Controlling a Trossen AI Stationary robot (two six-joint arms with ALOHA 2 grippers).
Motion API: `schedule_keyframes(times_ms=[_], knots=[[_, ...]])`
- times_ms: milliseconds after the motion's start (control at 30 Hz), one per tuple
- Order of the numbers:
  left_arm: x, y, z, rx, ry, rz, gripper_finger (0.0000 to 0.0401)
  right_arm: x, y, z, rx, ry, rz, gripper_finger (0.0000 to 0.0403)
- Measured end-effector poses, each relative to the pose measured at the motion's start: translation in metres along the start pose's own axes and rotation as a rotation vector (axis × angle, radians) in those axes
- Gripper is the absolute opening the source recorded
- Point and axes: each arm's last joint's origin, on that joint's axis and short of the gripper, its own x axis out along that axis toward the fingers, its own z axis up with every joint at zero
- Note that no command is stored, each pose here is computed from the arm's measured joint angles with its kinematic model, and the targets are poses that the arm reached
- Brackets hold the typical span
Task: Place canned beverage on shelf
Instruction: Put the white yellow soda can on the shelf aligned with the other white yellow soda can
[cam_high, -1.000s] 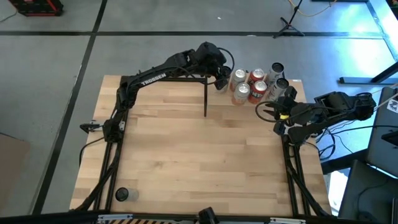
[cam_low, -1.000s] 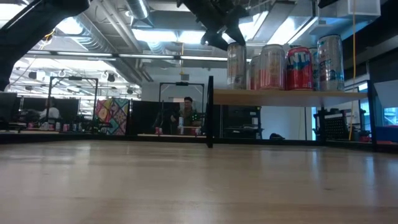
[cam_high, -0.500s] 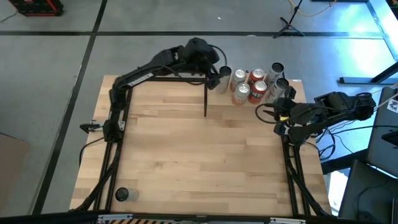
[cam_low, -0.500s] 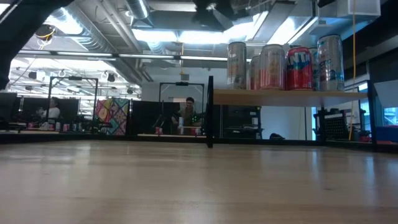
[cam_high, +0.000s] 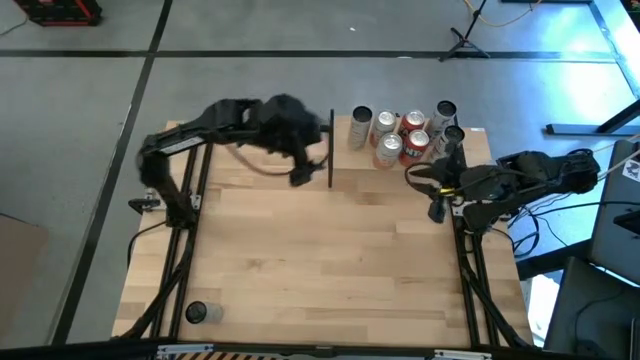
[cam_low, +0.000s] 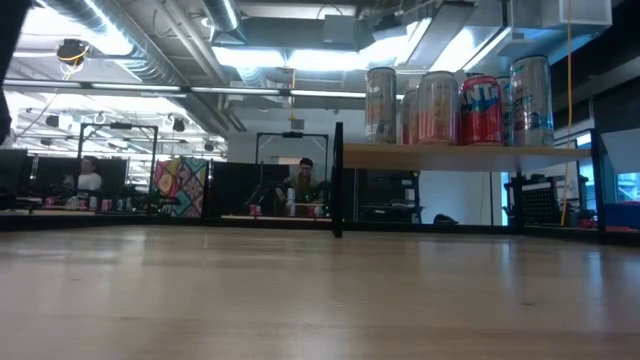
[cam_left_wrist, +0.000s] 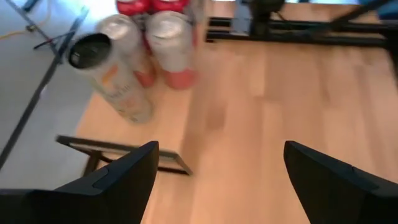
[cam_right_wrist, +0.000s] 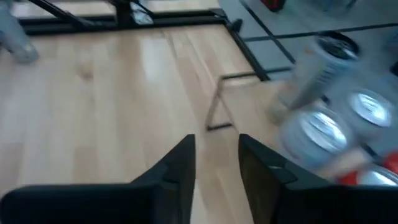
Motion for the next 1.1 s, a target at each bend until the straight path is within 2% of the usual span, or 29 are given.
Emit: schedule_keyframes(times_ms=[200,300,433,567,767,900,1100], knots=[[-0.047,-0.026,-0.040,-0.027,-0.014,-0.073,0.0334,0.033,0.029,0.020,0.037,-0.052,0.098,0.0190],[-0.077,-0.038,-0.062,-0.070,-0.034,-0.154,0.0334,0.050,0.043,0.028,0.052,-0.076,0.129,0.0229],[-0.105,-0.053,-0.089,-0.169,0.002,-0.312,0.0334,0.073,0.061,0.033,0.079,-0.073,0.191,0.0264],[-0.123,-0.071,-0.116,-0.241,0.134,-0.411,0.0334,0.097,0.079,0.033,0.129,-0.037,0.278,0.0278],[-0.128,-0.110,-0.148,-0.254,0.330,-0.483,0.0328,0.129,0.101,0.026,0.182,0.061,0.377,0.0280],[-0.133,-0.133,-0.162,-0.278,0.412,-0.480,0.0324,0.138,0.107,0.022,0.201,0.112,0.412,0.0280],[-0.134,-0.161,-0.172,-0.391,0.534,-0.472,0.0323,0.138,0.109,0.022,0.185,0.125,0.445,0.0280]])
